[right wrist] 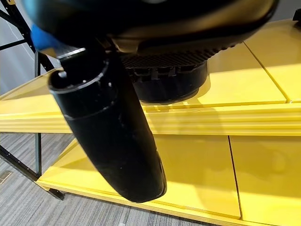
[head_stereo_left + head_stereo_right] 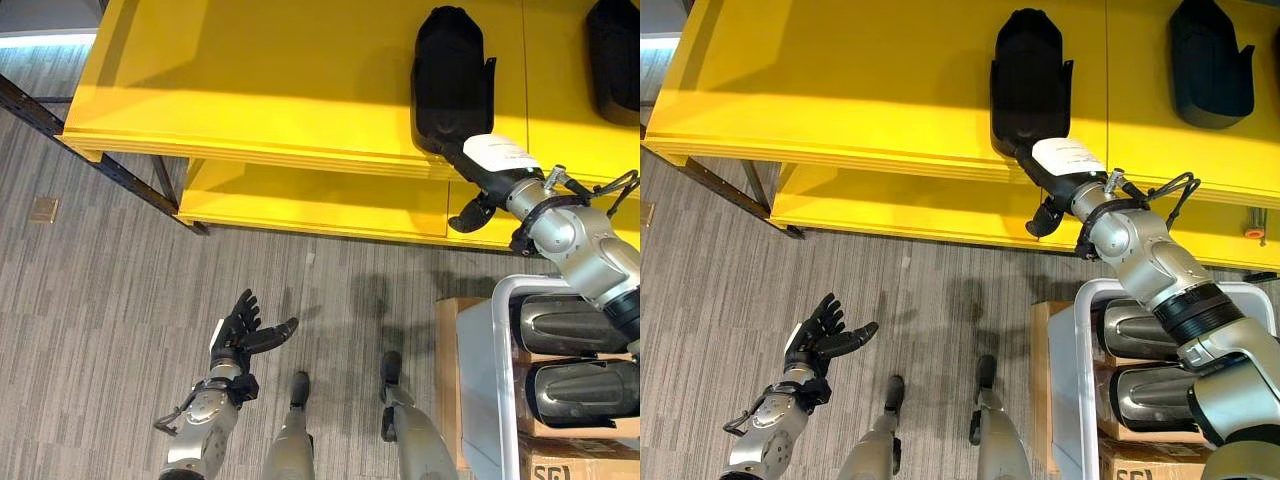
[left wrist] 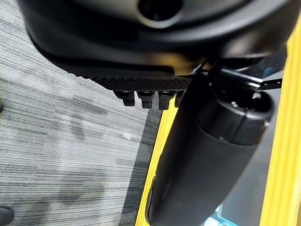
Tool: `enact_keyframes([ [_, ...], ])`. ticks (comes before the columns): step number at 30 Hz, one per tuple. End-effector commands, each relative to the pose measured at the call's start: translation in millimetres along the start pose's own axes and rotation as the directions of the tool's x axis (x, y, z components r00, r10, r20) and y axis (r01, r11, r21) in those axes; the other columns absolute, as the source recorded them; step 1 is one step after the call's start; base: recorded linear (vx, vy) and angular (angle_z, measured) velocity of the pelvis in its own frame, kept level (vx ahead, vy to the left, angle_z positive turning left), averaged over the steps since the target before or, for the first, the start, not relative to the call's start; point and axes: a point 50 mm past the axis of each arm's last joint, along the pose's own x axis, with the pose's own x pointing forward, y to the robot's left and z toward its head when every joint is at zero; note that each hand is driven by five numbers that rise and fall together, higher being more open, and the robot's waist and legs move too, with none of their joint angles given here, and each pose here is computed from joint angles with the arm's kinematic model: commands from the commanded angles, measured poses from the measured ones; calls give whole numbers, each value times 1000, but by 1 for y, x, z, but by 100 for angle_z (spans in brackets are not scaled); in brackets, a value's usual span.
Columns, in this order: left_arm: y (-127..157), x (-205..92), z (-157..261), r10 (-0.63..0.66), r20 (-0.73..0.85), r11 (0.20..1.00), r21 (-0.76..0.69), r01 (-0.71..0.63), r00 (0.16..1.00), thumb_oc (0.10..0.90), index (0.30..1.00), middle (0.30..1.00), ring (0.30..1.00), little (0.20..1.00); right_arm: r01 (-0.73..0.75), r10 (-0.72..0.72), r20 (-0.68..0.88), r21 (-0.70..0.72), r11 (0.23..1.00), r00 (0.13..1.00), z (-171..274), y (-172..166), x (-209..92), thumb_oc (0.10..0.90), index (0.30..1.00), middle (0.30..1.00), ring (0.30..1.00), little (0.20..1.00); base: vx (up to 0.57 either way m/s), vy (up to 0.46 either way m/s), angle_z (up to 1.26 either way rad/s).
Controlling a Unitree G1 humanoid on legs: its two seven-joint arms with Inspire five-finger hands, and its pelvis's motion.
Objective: Move parts from the plastic box to the shelf.
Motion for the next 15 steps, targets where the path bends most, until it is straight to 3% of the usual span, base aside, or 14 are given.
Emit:
enact_keyframes([
  [1, -6, 1, 50, -45, 246, 999, -3, 47, 968, 900, 1000, 1000, 1000, 1000, 121, -114, 68, -106, 987, 991, 17, -42, 13, 900, 1000, 1000, 1000, 1000, 0, 0, 0],
  [15, -7, 1, 56, -48, 275, 998, -19, 55, 960, 900, 1000, 1000, 1000, 1000, 137, -138, -1, -144, 980, 990, 4, -50, 16, 900, 1000, 1000, 1000, 1000, -2, -4, 1],
])
